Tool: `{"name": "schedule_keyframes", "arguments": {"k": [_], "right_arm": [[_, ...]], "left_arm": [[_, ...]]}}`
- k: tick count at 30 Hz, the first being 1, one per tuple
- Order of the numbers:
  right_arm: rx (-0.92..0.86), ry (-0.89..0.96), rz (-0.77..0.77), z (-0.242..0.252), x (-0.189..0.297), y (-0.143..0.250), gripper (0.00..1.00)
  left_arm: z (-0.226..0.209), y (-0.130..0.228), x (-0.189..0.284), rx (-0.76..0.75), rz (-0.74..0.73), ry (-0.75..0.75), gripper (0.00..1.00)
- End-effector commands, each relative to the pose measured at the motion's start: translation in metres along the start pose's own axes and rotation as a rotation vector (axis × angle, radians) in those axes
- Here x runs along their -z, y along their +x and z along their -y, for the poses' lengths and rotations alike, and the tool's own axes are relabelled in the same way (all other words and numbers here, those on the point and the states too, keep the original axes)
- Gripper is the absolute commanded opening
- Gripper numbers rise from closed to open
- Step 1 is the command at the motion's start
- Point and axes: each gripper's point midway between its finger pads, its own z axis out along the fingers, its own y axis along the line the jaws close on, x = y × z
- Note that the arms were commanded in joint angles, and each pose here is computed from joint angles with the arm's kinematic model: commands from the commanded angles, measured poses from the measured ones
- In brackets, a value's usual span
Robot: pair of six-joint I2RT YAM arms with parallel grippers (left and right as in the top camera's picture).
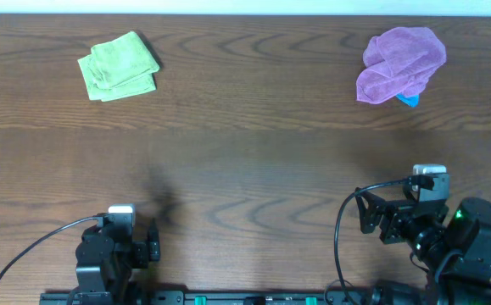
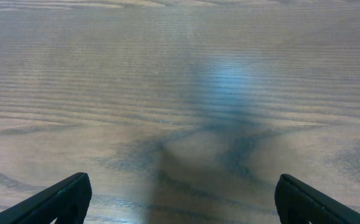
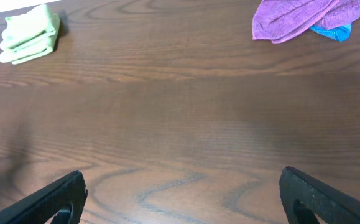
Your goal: Fold the cloth
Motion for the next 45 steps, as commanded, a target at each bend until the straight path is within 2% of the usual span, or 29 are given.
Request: {"name": "schedule_keyframes", "arguments": {"k": [1, 7, 13, 23, 41, 45], "right_arm": [[-0.016, -0.005, 0.005, -0.001, 0.001, 0.0, 0.99], [-0.029, -0.003, -0.023, -0.002, 0.004, 0.01, 0.99], [0.025, 0.088, 0.044, 0.008, 0.012, 0.024, 0.99], [0.092, 0.104, 0.137, 0.028, -0.031, 0.065, 0.99], [0.133, 0.059, 0.034, 0.031, -0.069, 0.118, 0.99], [0.142, 0.05, 0.03, 0.029, -0.07, 0.12, 0.99]], "left_arm": [[-0.003, 0.019, -0.008, -0.034, -0.057, -0.019, 0.95], [-0.003, 0.019, -0.008, -0.034, -0.057, -0.019, 0.95], [-0.003, 0.019, -0.008, -0.033, -0.057, -0.019, 0.95], [-0.003, 0.019, -0.008, -0.034, -0.057, -0.019, 0.95], [-0.003, 0.019, -0.008, -0.034, -0.057, -0.019, 0.95], [-0.003, 0.019, -0.008, -0.034, -0.057, -0.019, 0.95]]}}
